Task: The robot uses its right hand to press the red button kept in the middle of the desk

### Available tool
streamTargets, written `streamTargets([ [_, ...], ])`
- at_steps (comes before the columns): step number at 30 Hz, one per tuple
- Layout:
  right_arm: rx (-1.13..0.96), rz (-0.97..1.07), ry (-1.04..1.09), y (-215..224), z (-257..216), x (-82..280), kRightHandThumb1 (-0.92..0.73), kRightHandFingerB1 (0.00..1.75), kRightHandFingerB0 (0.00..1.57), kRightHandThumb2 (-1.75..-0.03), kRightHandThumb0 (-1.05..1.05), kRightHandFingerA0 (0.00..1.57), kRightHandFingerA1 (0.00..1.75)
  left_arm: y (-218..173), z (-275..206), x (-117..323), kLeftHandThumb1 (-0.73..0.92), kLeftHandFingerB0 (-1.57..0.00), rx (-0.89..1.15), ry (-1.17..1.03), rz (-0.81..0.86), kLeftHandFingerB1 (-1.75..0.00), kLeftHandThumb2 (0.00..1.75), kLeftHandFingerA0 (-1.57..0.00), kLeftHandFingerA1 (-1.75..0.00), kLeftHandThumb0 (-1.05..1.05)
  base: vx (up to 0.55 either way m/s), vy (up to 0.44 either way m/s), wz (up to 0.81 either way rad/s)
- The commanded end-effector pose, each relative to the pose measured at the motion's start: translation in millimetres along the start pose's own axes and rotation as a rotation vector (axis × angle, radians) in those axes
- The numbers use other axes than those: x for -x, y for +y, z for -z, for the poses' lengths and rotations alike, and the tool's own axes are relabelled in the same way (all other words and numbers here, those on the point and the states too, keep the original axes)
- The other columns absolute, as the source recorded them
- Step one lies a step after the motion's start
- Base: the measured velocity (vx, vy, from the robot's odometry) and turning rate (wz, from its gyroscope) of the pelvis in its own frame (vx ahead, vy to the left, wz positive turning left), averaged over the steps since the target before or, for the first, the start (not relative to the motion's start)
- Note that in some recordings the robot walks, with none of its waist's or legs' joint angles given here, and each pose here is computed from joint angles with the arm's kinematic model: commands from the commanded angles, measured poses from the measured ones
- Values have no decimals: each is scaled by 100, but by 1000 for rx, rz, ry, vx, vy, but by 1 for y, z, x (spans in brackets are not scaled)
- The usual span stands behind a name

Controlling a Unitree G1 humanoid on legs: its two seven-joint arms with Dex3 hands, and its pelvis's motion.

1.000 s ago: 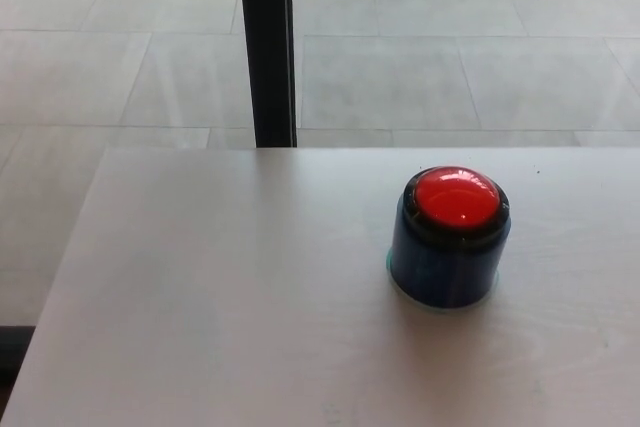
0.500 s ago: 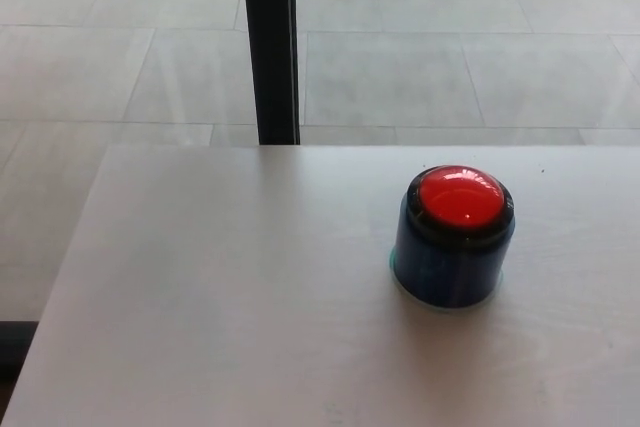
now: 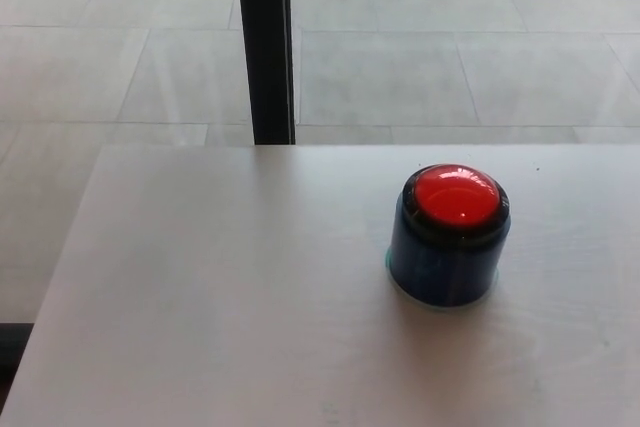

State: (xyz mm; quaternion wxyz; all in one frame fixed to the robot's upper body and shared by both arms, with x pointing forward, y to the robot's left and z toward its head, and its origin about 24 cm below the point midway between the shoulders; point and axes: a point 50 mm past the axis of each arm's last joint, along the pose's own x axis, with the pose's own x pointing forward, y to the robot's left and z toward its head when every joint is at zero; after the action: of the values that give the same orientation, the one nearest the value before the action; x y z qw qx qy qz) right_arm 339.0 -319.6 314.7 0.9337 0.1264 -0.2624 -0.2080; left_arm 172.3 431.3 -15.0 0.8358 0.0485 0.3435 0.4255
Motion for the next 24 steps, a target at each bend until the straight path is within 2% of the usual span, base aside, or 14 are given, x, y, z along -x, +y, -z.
streamTargets([
  [1, 20, -247, -6, 62, 16, 2, -46, 156, 81, -126, -23, 98, 175, 4, -2, -1, 83, 0, 41, 19, -31, -68, 108, -11, -107, -51, 0, 0, 0],
  [2, 18, -289, 18, 76, 26, 5, -36, 161, 80, -138, -26, 99, 175, 3, -4, -1, 86, -5, 34, 15, -26, -71, 109, -15, -87, -50, 0, 0, 0],
  [4, 39, -349, 60, 96, 43, 13, -32, 162, 81, -144, -27, 101, 175, 2, -4, -1, 85, 0, 18, 11, -13, -68, 112, -20, -90, -50, 0, 0, 0],
  [8, 74, -431, 150, 128, 78, 31, -35, 168, 75, -141, -24, 101, 175, 0, -5, 0, 86, 0, 43, 4, -8, -69, 112, -21, -92, -50, 0, 0, 2],
  [10, 94, -455, 173, 135, 90, 39, -36, 168, 73, -138, -27, 98, 175, 0, -4, -1, 86, 0, 45, 12, -8, -65, 106, -10, -97, -50, 0, 0, 0],
  [12, 100, -477, 212, 140, 100, 45, -37, 165, 75, -137, -26, 98, 175, 0, -3, 0, 84, 0, 30, 4, -8, -67, 111, -24, -92, -50, 0, 0, 0],
  [13, 102, -489, 217, 142, 103, 47, -37, 165, 75, -137, -26, 98, 175, 0, -3, 0, 84, 0, 30, 7, -11, -67, 111, -24, -92, -50, 0, 0, 0],
  [15, 120, -507, 256, 148, 117, 55, -36, 166, 77, -142, -26, 99, 175, 0, -1, 0, 83, 0, 22, 13, -8, -76, 109, -11, -106, -50, 0, 0, 0],
  [16, 116, -517, 272, 149, 121, 58, -38, 169, 76, -139, -25, 100, 175, 0, -2, 0, 85, 0, 10, 9, -5, -67, 113, -23, -91, -50, 0, 0, 0],
  [19, 117, -555, 317, 152, 135, 68, -41, 170, 76, -134, -25, 100, 175, 1, -2, 0, 85, -1, 25, 8, -6, -66, 114, -27, -92, -51, 0, 0, 0],
  [20, 140, -574, 341, 152, 145, 76, -42, 167, 75, -131, -27, 96, 175, 1, -1, 0, 88, -1, 39, 16, -5, -68, 105, -20, -99, -52, 0, 0, 0],
  [21, 158, -579, 357, 151, 149, 79, -42, 170, 74, -131, -28, 96, 175, 1, -1, 0, 85, -6, 33, 6, -5, -69, 114, -34, -95, -51, 0, 0, 0],
  [23, 152, -572, 386, 149, 152, 81, -43, 169, 74, -130, -28, 96, 175, 1, -1, 0, 86, -3, 32, 11, -6, -68, 114, -26, -92, -51, 0, 0, 0],
  [24, 150, -568, 400, 147, 157, 84, -49, 166, 73, -125, -25, 92, 175, 1, -2, 0, 86, -2, 30, 13, -10, -68, 113, -31, -95, -51, 0, 0, 0],
])
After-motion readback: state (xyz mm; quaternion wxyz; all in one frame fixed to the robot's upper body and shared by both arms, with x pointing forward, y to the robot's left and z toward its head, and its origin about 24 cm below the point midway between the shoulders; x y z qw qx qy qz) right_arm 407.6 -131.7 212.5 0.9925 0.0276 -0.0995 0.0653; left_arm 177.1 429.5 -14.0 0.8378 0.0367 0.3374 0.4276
